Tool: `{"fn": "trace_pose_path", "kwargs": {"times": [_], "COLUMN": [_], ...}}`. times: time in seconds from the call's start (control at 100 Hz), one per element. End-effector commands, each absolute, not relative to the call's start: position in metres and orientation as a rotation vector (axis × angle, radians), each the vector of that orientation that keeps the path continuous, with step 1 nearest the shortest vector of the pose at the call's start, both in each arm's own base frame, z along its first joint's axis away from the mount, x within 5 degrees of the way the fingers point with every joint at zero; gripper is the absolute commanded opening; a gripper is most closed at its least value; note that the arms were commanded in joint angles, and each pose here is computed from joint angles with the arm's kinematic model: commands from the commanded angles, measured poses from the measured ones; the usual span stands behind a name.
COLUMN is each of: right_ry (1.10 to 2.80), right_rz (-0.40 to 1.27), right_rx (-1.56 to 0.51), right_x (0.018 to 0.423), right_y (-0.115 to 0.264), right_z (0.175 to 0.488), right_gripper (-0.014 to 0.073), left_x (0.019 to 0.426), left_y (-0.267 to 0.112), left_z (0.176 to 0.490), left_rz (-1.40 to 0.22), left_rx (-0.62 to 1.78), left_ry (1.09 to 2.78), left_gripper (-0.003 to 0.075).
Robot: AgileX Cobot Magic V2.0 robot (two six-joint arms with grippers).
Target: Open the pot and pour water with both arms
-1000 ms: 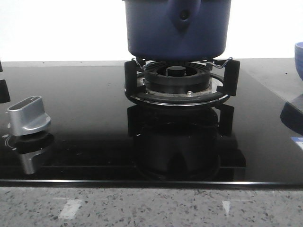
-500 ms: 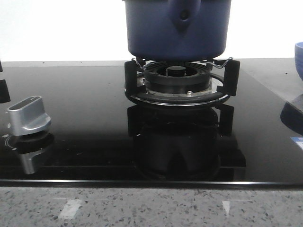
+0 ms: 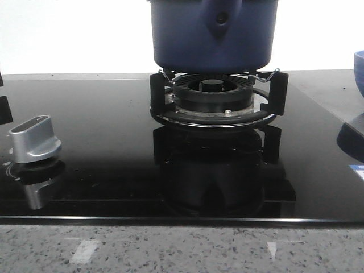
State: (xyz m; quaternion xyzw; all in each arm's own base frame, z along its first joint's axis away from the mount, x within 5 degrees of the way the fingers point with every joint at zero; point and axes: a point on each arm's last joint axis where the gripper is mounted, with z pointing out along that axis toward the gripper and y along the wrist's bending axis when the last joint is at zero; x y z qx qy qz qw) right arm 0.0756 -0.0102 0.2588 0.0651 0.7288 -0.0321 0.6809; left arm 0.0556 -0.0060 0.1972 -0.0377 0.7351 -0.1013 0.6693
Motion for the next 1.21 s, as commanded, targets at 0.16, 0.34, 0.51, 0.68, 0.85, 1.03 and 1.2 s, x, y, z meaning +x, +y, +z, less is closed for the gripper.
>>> {"fn": "trace_pose_path", "kwargs": {"times": [0.16,0.34,0.51,0.68,0.85,1.03,1.2], "right_ry": [1.534,1.497,1.544,1.559,1.556,1.556,1.556], "right_rz": [-0.082,-0.057,-0.057,-0.066,-0.066,-0.066,-0.066], "right_rx": [0.083,0.046,0.052,0.046,0.046,0.046,0.046], "right_x": [0.067,0.058,0.056,0.055,0.055,0.055,0.055], "right_y": [-0.007,-0.004,-0.004,-0.004,-0.004,-0.004,-0.004], "right_z": [0.23,0.206,0.197,0.196,0.196,0.196,0.196], "right_gripper": [-0.0056,-0.0056,-0.0056,-0.0056,-0.0056,-0.0056,-0.0056], "left_x": [0.055,0.055,0.055,0.055,0.055,0.055,0.055], "left_y": [-0.006,-0.006,-0.006,-0.006,-0.006,-0.006,-0.006], "left_z": [0.194,0.194,0.194,0.194,0.194,0.194,0.194], "left_rz": [-0.251,-0.251,-0.251,-0.251,-0.251,-0.251,-0.251], "left_rx": [-0.095,-0.095,-0.095,-0.095,-0.095,-0.095,-0.095], "left_ry": [1.591,1.591,1.591,1.591,1.591,1.591,1.591], "left_gripper": [-0.002,-0.002,-0.002,-0.002,-0.002,-0.002,-0.002]}}
